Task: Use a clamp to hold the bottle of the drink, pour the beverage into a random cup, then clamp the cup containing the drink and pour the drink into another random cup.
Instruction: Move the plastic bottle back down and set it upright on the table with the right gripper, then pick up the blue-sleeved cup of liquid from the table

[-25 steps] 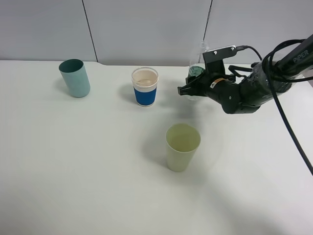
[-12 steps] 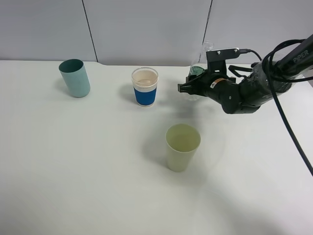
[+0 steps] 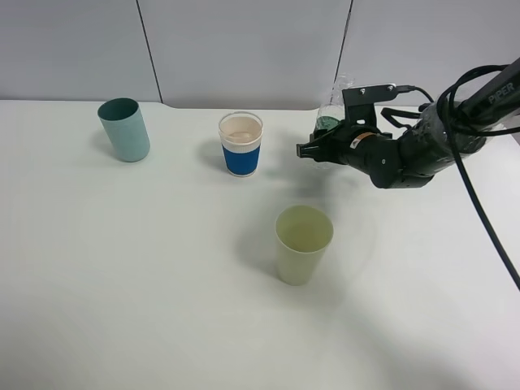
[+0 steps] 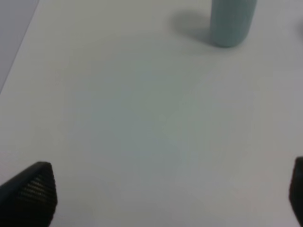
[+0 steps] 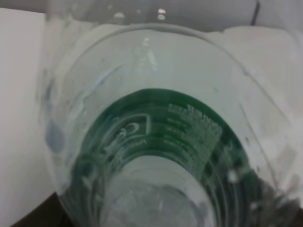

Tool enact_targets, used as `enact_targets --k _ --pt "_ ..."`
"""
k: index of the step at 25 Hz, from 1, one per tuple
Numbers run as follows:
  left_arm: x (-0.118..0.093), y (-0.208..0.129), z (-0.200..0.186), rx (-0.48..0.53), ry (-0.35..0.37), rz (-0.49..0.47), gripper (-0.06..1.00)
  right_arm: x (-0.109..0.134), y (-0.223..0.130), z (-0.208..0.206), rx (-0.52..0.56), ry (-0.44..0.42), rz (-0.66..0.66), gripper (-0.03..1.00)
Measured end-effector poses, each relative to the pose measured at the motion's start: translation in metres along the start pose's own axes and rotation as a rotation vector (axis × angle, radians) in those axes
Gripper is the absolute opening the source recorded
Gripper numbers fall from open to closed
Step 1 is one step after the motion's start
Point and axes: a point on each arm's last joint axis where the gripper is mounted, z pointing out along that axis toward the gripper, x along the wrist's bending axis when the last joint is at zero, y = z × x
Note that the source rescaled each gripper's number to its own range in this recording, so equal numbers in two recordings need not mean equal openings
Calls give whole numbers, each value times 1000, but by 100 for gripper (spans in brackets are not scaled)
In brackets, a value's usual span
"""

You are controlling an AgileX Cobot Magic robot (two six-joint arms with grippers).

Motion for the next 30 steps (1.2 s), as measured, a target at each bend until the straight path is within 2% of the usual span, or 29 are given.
enact_targets --k 8,9,10,13,14,16,19,23,30 --pt "0 0 0 0 0 0 100 0 0 0 -1 0 -13 0" --pt "0 0 0 0 0 0 100 0 1 0 -6 -1 -16 8" --pt "0 0 0 0 0 0 100 0 2 0 -17 -3 -17 23" --pt "0 0 0 0 0 0 100 -1 7 0 -75 -13 -19 76" --pt "0 0 0 0 0 0 100 -1 8 0 -91 -14 -21 86" --pt "0 0 0 0 0 0 100 -1 11 -1 -122 -15 -27 94" --pt "0 0 0 0 0 0 100 -1 13 -1 -138 -13 -32 99" --pt "0 0 0 0 0 0 100 0 23 -6 -164 -4 -35 99" --pt "0 0 0 0 0 0 100 0 72 -34 -287 28 -42 99"
